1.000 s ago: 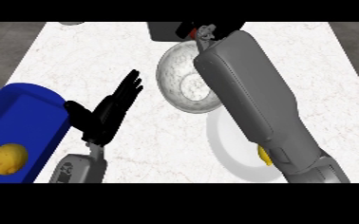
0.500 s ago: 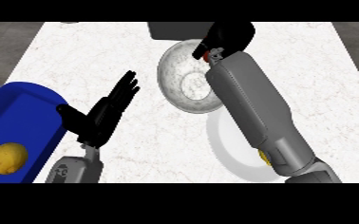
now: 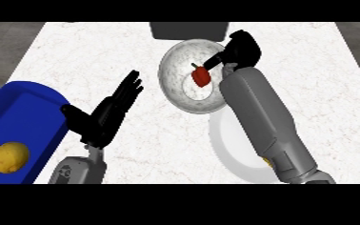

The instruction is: Pick the bell pepper from the plate and place it in the bowl

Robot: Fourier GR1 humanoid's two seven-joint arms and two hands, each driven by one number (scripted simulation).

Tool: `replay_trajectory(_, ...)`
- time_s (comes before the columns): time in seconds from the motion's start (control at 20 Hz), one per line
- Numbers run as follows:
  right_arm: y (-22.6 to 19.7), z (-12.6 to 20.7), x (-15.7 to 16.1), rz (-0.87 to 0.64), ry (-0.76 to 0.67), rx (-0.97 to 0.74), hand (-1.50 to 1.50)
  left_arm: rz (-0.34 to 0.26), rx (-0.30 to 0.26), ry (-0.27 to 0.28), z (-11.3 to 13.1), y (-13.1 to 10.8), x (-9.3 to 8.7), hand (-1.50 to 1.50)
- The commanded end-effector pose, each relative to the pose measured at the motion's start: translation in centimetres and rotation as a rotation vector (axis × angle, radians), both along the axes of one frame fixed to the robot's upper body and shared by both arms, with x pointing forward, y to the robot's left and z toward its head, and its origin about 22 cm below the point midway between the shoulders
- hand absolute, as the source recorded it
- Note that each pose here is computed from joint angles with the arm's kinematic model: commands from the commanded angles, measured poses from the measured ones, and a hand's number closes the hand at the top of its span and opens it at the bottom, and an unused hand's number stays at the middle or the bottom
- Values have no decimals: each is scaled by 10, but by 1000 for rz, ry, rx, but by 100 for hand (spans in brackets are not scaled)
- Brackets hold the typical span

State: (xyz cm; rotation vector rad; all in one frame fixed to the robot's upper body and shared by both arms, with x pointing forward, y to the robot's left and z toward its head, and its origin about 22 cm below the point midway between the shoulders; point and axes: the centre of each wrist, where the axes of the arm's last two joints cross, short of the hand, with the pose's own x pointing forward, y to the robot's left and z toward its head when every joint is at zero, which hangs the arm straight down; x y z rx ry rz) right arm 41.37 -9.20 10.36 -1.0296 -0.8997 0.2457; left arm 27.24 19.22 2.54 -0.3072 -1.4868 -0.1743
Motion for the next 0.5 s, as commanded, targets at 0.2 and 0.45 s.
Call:
replay_trajectory(0.2, -8, 25, -8, -260, -512, 312, -150, 33, 2, 12, -4, 13, -5, 0)
replay_trajectory(0.45, 3, 32, -27, -259, -808, 370, -150, 34, 16, 20, -9, 8, -8, 0)
